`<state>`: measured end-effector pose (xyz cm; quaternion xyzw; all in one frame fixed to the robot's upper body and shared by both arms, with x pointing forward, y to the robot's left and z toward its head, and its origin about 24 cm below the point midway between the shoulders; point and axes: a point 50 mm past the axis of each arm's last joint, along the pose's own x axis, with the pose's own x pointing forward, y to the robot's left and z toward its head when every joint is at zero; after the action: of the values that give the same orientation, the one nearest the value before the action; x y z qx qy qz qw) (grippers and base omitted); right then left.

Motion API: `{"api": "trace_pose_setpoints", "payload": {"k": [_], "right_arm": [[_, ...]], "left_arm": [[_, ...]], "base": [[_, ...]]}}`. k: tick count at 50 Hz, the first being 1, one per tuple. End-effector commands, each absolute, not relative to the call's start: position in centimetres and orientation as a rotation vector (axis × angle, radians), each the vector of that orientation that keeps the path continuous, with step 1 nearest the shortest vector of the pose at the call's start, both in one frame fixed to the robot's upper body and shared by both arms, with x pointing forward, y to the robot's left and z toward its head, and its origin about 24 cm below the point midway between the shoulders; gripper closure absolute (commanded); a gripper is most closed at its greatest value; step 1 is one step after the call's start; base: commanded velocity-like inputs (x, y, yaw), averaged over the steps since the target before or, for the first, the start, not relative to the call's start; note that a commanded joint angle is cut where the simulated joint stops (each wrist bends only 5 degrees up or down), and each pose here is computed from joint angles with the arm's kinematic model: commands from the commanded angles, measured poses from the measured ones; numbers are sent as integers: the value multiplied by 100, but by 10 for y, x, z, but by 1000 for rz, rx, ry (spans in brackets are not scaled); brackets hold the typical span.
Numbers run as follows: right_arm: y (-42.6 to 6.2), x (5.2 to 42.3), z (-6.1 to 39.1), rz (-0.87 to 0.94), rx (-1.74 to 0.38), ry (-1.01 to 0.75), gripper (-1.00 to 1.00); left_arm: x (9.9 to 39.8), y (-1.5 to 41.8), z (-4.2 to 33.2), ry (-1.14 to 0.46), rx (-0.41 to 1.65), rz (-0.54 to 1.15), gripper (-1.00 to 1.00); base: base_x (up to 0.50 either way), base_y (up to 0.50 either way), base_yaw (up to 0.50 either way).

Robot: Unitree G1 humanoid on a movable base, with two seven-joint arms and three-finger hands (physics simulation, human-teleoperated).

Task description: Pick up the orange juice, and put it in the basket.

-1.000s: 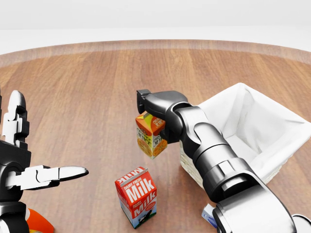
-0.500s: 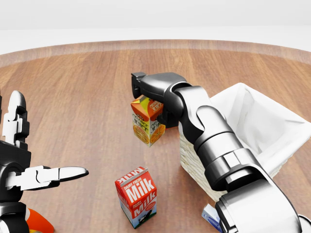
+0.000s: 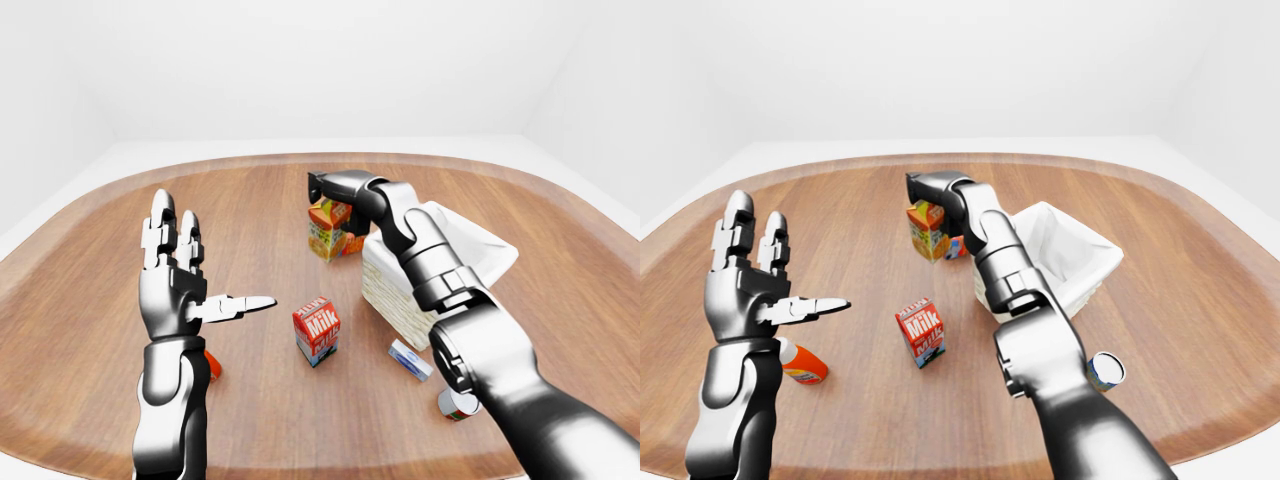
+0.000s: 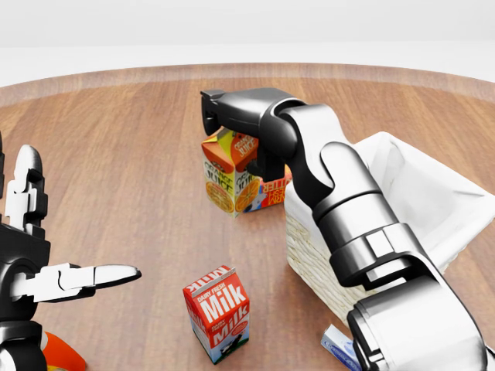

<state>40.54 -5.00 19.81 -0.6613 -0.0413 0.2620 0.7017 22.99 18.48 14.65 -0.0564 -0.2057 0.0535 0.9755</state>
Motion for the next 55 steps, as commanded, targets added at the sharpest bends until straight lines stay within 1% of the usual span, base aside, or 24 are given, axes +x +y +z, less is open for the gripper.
{"api": "trace_pose_setpoints", "payload": {"k": [1,19,44,55], "right_arm": [[-54,405,228,526,-1529,-131,100],[-65,401,252,515,-1543,-132,100],[-89,394,282,381,-1542,-197,100],[-108,399,284,358,-1544,-153,100]], "left_arm": [[230,185,146,-413,-114,108,-100],[230,185,147,-416,-112,108,-100],[231,185,145,-407,-110,106,-100],[231,185,145,-408,-109,106,-100]], "base": [[0,0,0],[0,0,0],[0,0,0],[0,0,0]]}}
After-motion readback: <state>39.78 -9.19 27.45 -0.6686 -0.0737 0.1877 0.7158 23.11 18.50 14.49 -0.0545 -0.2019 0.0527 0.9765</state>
